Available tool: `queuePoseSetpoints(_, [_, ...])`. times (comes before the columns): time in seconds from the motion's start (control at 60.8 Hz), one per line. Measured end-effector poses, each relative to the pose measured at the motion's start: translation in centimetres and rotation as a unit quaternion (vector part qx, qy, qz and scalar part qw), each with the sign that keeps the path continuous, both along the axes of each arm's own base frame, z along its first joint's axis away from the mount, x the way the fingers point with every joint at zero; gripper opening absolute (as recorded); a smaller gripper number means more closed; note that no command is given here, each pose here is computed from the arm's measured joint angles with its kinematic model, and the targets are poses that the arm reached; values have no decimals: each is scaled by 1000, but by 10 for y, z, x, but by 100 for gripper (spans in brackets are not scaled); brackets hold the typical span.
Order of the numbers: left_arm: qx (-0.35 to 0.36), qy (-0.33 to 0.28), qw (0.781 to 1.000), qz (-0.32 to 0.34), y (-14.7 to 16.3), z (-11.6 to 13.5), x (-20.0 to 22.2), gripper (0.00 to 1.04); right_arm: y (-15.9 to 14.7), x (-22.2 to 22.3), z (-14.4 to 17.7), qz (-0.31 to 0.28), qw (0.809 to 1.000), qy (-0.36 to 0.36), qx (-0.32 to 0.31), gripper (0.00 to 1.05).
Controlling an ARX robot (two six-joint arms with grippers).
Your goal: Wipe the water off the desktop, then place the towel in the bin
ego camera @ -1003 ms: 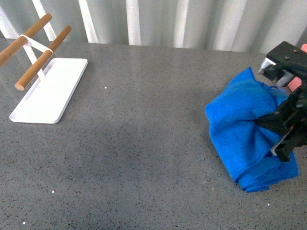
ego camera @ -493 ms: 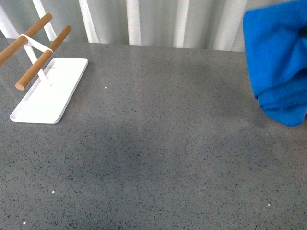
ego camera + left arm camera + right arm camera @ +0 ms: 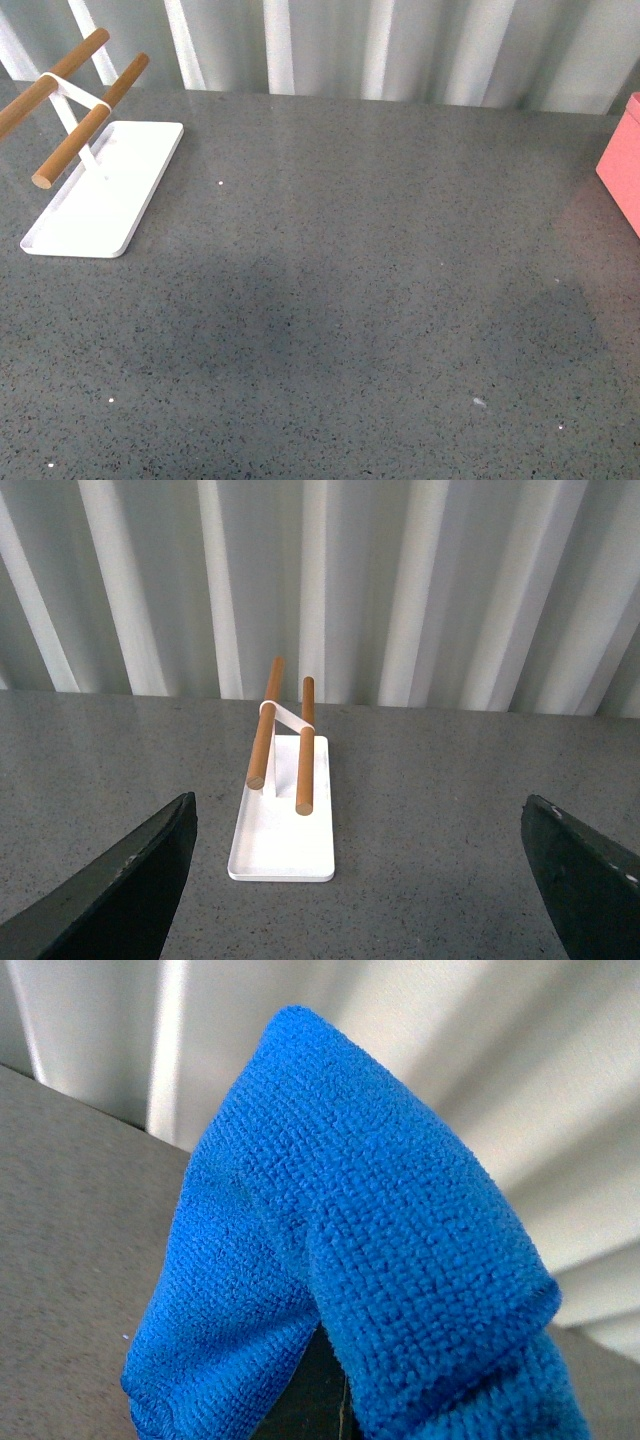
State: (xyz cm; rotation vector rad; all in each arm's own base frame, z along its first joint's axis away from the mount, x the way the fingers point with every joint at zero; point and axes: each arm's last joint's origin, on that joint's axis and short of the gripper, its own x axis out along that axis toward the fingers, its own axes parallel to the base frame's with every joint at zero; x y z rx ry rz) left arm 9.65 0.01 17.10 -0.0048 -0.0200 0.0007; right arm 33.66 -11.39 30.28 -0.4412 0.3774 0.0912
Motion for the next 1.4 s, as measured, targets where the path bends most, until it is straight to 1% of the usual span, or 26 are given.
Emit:
queuePoseSetpoints(0.082, [0,0,1000,0,0,0,0,98,-24,-3,-11,-31,999,15,13,3])
queuePoseSetpoints(0.181, [0,0,1000,0,0,0,0,98,-43,-7,-27,-53,998,35,27,3])
queuePoseSetpoints(0.263, [0,0,1000,0,0,0,0,98,-57,-9,-48,-68,995,60,45,3])
queuePoseSetpoints(0.493, [0,0,1000,0,0,0,0,98,-65,-1,-81,-71,991,92,64,3])
queuePoseSetpoints(0.576, [0,0,1000,0,0,0,0,98,-66,5,-97,-73,989,112,69,3])
queuePoseSetpoints(0.724, [0,0,1000,0,0,0,0,98,-72,15,-127,-92,980,162,74,3])
queuePoseSetpoints(0.839, [0,0,1000,0,0,0,0,98,-78,21,-148,-116,970,208,53,4])
queuePoseSetpoints(0.921, [0,0,1000,0,0,0,0,98,-80,23,-160,-121,962,239,43,18])
queuePoseSetpoints(0.987, [0,0,1000,0,0,0,0,98,-80,23,-163,-117,960,250,39,27])
queuePoseSetpoints(1.02, [0,0,1000,0,0,0,0,98,-80,22,-163,-114,960,253,37,35])
queuePoseSetpoints(1.052, [0,0,1000,0,0,0,0,98,-80,23,-162,-113,960,253,36,38])
queuePoseSetpoints(1.085, [0,0,1000,0,0,0,0,98,-80,24,-161,-112,961,252,34,45])
queuePoseSetpoints(1.168, [0,0,1000,0,0,0,0,98,-81,25,-158,-113,961,248,31,56])
queuePoseSetpoints(1.217, [0,0,1000,0,0,0,0,98,-81,26,-157,-114,962,247,29,65])
queuePoseSetpoints(1.25, [0,0,1000,0,0,0,0,98,-81,26,-157,-114,962,248,30,68])
queuePoseSetpoints(1.332, [0,0,1000,0,0,0,0,98,-80,26,-157,-112,961,250,30,83])
queuePoseSetpoints(1.398, [0,0,1000,0,0,0,0,98,-80,26,-157,-112,961,249,31,92])
